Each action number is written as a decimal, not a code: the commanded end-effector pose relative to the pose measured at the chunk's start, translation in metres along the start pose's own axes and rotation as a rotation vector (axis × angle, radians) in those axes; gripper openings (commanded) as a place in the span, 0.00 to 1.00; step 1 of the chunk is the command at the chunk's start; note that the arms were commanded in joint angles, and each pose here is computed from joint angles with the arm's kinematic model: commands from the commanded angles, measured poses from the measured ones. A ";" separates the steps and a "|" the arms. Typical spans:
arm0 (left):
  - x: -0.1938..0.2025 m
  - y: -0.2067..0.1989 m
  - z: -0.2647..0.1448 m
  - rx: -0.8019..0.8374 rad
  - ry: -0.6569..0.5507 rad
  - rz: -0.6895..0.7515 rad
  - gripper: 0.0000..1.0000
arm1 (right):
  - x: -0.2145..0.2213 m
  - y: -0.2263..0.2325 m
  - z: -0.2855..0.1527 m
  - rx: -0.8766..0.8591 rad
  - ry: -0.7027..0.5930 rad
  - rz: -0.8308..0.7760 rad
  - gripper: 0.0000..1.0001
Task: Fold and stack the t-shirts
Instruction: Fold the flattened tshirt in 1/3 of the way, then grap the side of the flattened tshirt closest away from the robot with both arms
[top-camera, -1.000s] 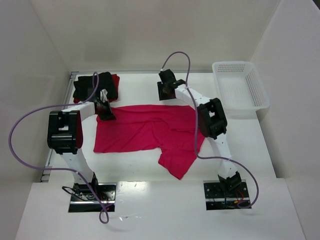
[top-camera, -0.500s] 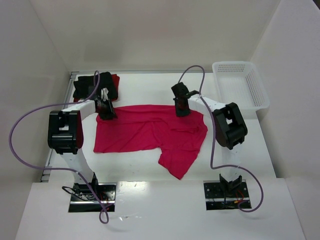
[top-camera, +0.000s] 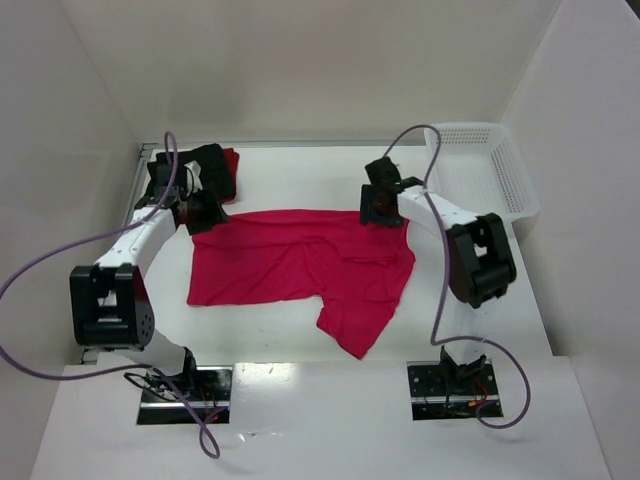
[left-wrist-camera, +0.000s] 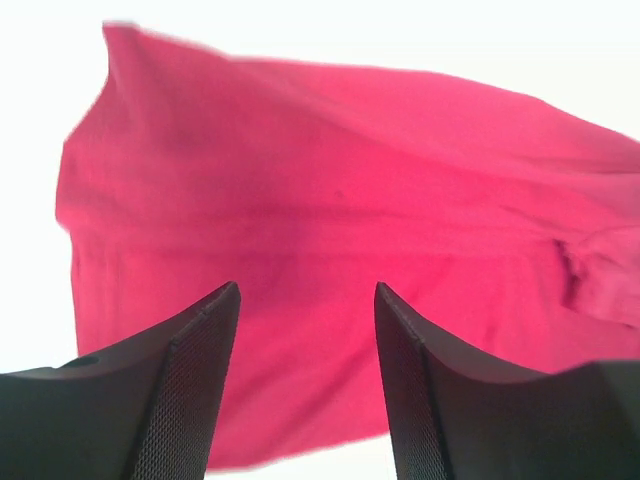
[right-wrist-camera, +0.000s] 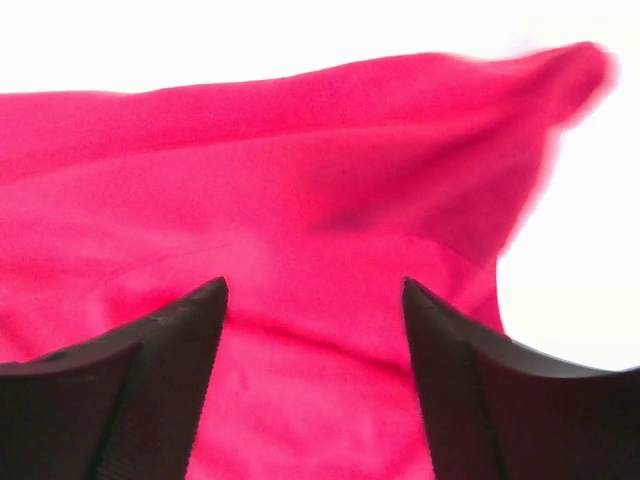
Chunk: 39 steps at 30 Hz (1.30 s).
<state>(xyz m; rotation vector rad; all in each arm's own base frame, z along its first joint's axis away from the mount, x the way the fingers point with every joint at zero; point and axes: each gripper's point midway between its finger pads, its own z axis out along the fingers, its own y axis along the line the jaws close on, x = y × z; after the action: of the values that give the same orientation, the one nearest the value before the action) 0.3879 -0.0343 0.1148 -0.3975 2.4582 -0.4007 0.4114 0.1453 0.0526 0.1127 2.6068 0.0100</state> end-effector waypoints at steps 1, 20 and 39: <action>0.018 -0.009 -0.026 0.012 0.001 -0.098 0.65 | -0.035 0.008 -0.080 -0.141 -0.152 0.097 0.79; 0.072 0.000 -0.118 -0.036 -0.121 -0.358 0.95 | 0.093 -0.003 -0.161 -0.252 0.076 0.105 1.00; 0.069 -0.012 -0.072 0.007 -0.022 -0.298 0.96 | 0.109 0.017 -0.161 -0.208 0.136 0.055 0.83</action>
<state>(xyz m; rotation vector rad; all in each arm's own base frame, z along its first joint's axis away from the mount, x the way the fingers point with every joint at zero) 0.2755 -0.0498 0.1383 -0.8347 2.3843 -0.4883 0.2255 0.1619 0.1411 0.0732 2.7304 0.2714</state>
